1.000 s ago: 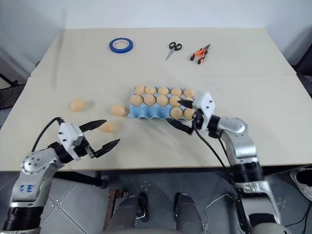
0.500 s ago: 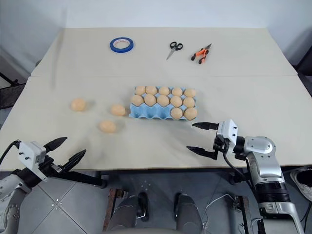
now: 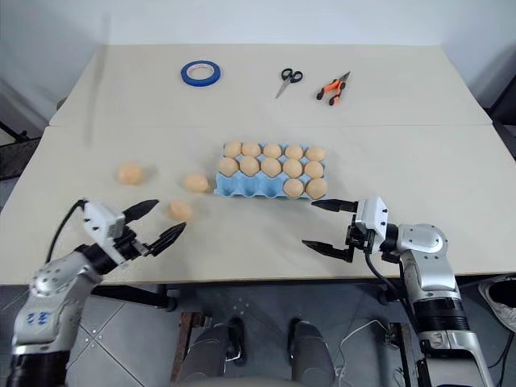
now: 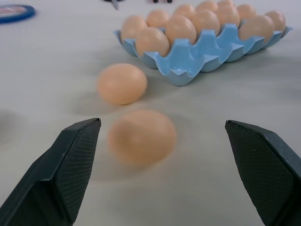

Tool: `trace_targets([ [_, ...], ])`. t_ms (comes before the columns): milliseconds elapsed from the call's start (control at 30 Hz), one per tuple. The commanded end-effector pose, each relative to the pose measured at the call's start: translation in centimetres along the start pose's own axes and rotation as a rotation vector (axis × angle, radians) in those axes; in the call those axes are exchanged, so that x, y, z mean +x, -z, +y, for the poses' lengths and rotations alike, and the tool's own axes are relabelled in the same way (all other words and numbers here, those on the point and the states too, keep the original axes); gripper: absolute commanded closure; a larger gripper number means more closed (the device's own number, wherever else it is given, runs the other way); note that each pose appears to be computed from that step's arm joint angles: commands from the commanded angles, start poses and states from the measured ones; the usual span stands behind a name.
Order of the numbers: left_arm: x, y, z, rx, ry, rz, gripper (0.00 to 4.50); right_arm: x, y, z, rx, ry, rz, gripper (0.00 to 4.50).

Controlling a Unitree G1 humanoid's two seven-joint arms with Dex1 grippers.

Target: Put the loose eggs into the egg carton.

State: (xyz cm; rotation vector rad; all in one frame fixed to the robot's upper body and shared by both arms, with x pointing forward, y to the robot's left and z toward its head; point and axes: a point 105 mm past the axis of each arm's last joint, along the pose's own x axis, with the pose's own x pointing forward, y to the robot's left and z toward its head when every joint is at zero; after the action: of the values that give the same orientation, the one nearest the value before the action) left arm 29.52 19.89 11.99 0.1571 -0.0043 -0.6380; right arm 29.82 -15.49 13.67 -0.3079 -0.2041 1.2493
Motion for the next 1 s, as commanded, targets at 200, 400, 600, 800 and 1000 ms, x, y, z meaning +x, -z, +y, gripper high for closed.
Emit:
trace_targets([
  [200, 2.5, 1.6, 0.8, 0.01, -0.042, 0.046, 0.0, 1.6, -2.3, -0.1, 0.012, 0.036, -0.12, 0.01],
  [400, 3.4, 1.4, 0.3, 0.018, -0.001, 0.018, 1.54, 1.7, -2.4, 0.3, 0.025, 0.052, -0.122, 0.0],
  [600, 4.1, -0.9, -0.6, 0.046, 0.072, -0.063, 2.11, 1.4, -2.4, 0.5, 0.036, 0.076, -0.114, 0.0],
  [800, 6.0, -4.2, -3.6, 0.07, 0.266, -0.156, 2.11, 0.5, -2.4, 0.3, 0.039, 0.119, -0.092, 0.0],
  [1000, 11.9, -6.6, -6.7, 0.099, 0.419, -0.217, 2.11, -1.9, -2.6, -0.3, 0.018, 0.218, -0.056, 0.0],
])
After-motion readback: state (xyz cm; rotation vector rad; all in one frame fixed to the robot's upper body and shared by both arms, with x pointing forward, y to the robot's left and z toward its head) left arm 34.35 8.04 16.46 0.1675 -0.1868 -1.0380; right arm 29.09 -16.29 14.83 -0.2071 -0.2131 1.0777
